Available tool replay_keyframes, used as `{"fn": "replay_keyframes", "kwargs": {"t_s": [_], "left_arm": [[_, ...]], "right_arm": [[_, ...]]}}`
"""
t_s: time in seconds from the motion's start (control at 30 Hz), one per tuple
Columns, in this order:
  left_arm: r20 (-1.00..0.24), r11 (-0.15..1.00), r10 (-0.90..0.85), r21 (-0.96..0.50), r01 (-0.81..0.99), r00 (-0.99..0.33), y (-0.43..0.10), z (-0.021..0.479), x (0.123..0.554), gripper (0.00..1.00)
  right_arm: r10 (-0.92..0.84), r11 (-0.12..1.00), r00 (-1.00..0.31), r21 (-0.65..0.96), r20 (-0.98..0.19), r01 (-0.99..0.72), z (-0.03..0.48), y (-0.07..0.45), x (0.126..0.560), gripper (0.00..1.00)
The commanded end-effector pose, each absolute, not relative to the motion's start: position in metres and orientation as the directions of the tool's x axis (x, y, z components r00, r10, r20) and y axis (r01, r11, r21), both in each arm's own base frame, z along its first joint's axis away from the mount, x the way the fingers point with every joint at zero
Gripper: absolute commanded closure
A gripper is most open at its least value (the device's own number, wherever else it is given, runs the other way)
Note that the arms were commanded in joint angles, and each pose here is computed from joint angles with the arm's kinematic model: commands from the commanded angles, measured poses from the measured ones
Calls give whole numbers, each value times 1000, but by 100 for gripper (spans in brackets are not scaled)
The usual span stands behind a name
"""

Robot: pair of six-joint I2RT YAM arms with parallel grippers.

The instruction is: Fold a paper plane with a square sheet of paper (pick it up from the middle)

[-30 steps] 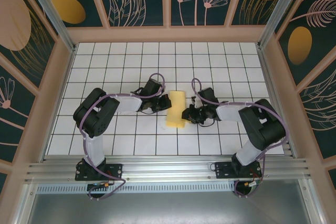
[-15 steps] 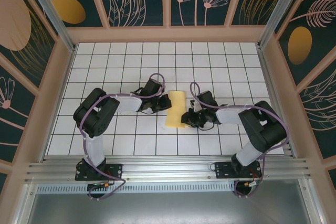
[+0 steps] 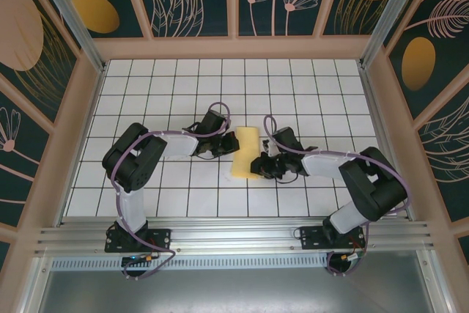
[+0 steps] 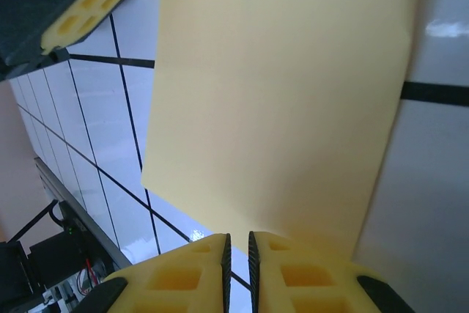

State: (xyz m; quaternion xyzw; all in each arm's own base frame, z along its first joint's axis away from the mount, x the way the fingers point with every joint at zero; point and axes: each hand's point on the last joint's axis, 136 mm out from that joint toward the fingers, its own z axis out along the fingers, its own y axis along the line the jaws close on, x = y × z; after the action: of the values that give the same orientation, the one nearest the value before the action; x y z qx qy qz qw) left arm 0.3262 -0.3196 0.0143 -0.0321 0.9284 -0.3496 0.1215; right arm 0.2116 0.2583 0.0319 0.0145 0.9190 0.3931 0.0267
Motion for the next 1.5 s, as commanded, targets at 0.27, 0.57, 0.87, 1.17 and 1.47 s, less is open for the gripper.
{"fn": "replay_keyframes", "kwargs": {"t_s": [0.27,0.57,0.87,1.17,1.47], "left_arm": [[-139,817,-120,-577,-18,-983,-303,-22,305,100],[-137,817,-112,-577,-12,-984,-302,-24,303,100],[-131,827,-99,-562,-8,-986,-301,-28,302,100],[-130,827,-97,-562,-8,-987,-301,-28,301,100],[-127,832,-96,-555,-9,-987,-299,-30,300,100]], "right_arm": [[61,751,-998,658,5,49,9,245,201,82],[155,699,-971,714,-182,-22,67,247,270,82],[181,680,-969,733,-169,0,48,247,300,82],[182,704,-974,709,-134,34,30,241,292,82],[200,759,-980,633,-9,149,-17,220,269,82]]}}
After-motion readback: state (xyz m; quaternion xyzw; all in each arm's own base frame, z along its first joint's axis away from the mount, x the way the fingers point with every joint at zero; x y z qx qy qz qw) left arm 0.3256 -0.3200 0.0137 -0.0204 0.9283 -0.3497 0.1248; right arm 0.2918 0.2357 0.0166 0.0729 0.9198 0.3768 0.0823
